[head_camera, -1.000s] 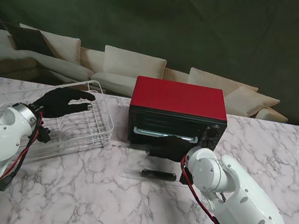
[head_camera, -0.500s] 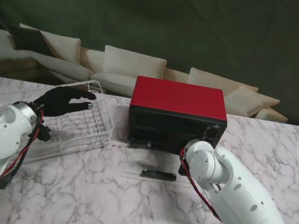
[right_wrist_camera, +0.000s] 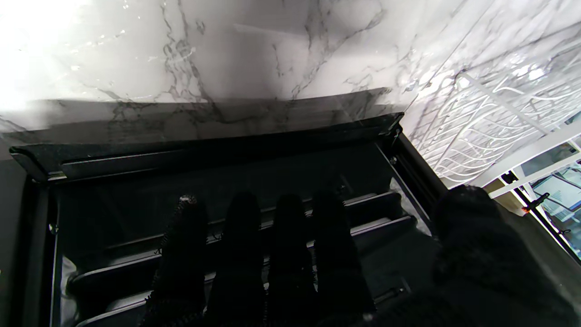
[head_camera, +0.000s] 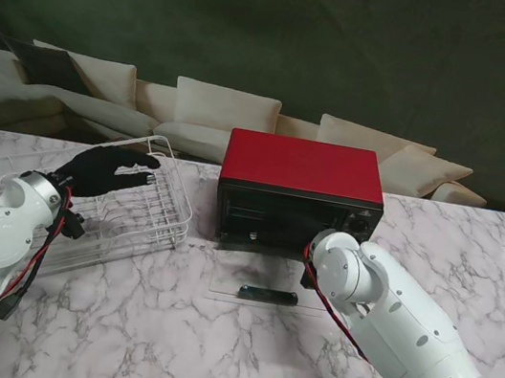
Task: Slide the trays into the oven
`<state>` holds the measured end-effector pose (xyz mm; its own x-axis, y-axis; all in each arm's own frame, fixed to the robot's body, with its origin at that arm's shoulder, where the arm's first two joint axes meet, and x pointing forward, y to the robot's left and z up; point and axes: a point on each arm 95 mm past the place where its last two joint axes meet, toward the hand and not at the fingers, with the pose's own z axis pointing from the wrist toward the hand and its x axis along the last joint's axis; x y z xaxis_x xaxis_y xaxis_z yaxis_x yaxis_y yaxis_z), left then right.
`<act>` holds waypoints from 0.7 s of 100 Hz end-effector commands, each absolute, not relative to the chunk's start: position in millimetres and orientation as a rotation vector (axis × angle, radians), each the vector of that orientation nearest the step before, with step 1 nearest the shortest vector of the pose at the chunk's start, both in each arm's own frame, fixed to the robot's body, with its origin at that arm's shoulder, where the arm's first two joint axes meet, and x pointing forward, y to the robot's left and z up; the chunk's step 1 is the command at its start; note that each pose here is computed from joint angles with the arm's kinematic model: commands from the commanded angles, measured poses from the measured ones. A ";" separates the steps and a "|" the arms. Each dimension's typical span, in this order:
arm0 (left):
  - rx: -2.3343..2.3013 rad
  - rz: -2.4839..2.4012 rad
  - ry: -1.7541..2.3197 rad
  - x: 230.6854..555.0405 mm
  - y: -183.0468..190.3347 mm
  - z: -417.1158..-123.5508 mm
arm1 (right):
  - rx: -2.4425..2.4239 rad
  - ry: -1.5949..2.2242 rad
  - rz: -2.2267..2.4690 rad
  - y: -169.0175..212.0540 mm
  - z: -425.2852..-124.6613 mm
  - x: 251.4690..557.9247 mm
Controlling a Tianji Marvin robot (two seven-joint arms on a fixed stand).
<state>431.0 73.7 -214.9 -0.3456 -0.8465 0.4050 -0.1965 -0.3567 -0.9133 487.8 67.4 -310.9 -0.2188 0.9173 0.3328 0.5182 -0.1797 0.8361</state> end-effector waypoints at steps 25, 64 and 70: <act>-1.409 -1.741 1.401 431.8 73.3 -218.0 | 1.616 1.683 1.410 66.6 -307.3 477.4; -1.407 -1.743 1.394 431.7 74.7 -218.4 | 1.594 1.690 1.599 60.7 -284.0 419.3; -1.407 -1.744 1.391 431.1 75.3 -219.1 | 1.561 1.682 1.621 55.1 -278.9 408.8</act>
<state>432.0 75.1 -215.6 -0.3433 -0.8473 0.4052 -0.1958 -0.3573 -0.9132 420.7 58.2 -273.1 -0.3269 0.8308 0.4504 0.4618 -0.2754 0.8431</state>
